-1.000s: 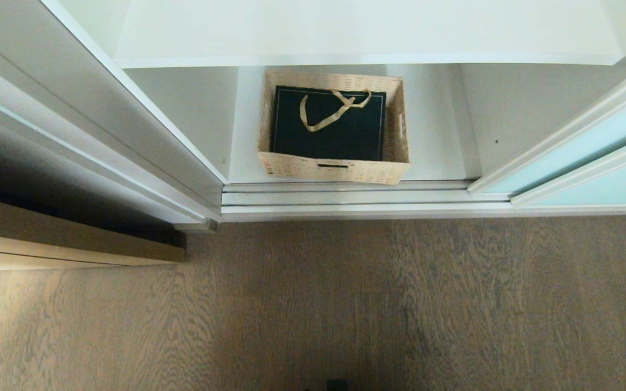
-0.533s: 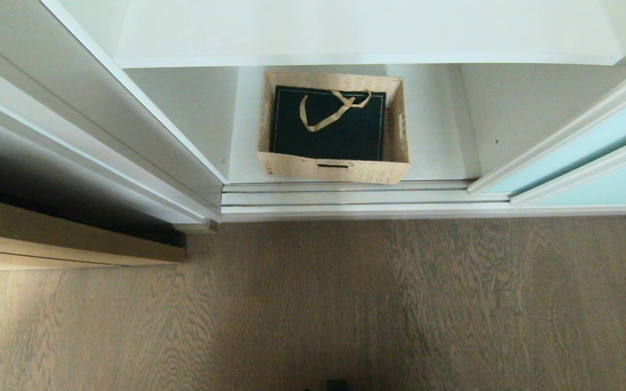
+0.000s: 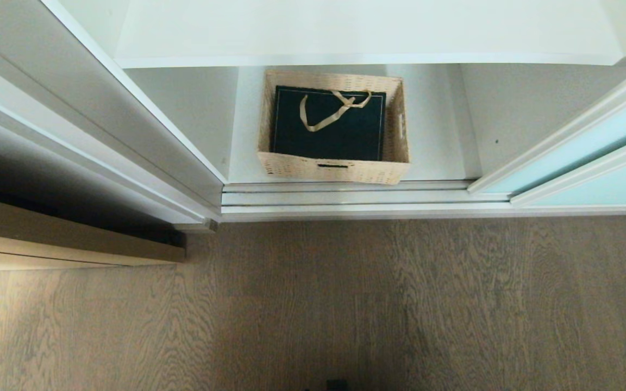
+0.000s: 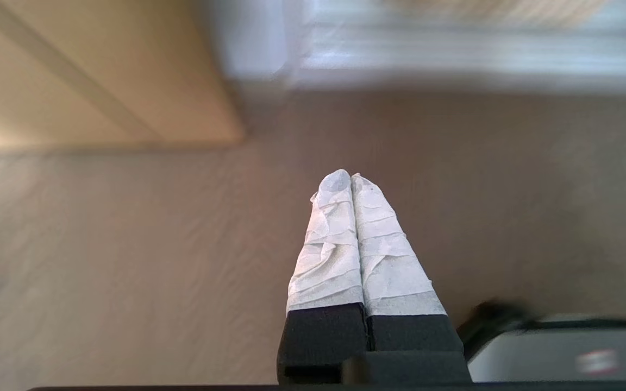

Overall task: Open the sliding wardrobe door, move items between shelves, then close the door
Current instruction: Place the basket on the higher shelf

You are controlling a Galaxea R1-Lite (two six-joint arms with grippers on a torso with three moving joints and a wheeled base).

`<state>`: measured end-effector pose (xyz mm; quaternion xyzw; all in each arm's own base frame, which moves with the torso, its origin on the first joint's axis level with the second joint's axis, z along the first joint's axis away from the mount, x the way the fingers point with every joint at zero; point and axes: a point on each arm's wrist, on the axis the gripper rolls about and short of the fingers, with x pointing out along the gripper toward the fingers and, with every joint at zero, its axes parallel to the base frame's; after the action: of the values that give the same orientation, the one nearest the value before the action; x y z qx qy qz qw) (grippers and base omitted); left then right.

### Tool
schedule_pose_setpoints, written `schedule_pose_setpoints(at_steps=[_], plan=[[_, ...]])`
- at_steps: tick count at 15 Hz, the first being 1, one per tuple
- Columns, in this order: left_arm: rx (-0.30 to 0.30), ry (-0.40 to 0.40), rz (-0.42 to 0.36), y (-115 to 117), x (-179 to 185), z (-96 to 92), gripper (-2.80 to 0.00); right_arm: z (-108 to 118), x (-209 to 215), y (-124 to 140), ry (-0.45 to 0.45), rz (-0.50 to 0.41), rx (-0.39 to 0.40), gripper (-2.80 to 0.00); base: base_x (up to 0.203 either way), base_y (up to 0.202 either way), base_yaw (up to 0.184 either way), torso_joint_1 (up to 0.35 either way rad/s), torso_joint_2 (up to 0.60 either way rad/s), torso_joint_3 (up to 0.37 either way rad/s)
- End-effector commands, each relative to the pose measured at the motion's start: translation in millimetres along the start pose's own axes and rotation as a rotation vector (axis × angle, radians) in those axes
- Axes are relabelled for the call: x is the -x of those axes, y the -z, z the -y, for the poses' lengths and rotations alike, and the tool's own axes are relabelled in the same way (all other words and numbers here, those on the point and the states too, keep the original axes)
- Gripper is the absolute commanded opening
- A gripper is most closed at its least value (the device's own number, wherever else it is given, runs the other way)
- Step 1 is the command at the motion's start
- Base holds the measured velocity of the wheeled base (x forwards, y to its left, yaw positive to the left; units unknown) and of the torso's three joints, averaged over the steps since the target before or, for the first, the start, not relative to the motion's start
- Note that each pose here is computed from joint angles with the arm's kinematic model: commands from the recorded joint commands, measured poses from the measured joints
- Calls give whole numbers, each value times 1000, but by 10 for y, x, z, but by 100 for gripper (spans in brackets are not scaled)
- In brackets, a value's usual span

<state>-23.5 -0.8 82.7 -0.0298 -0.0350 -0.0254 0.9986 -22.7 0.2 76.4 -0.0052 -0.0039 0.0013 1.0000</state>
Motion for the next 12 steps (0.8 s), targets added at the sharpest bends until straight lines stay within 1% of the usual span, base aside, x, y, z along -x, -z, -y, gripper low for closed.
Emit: schedule_pose_setpoints(at_steps=[1, 2, 3, 4, 5, 6, 12], plan=[[-19, -8, -11, 8, -3, -2, -280, 0, 0, 0, -1, 0, 0, -280, 0, 0, 0, 0, 0, 0], [-60, -7, -8, 7, -3, -2, -280, 0, 0, 0, -1, 0, 0, -280, 0, 0, 0, 0, 0, 0], [-136, -16, -23, 22, -3, -5, -280, 0, 0, 0, -1, 0, 0, -280, 0, 0, 0, 0, 0, 0], [-172, -30, -41, 40, -3, -10, -280, 0, 0, 0, -1, 0, 0, -280, 0, 0, 0, 0, 0, 0], [-183, -29, -72, 72, -1, -12, -280, 0, 0, 0, -1, 0, 0, -280, 0, 0, 0, 0, 0, 0], [-186, -23, -85, 77, 3, -11, -280, 0, 0, 0, -1, 0, 0, -280, 0, 0, 0, 0, 0, 0], [-172, -24, -80, 77, 0, -11, -280, 0, 0, 0, -1, 0, 0, -280, 0, 0, 0, 0, 0, 0]])
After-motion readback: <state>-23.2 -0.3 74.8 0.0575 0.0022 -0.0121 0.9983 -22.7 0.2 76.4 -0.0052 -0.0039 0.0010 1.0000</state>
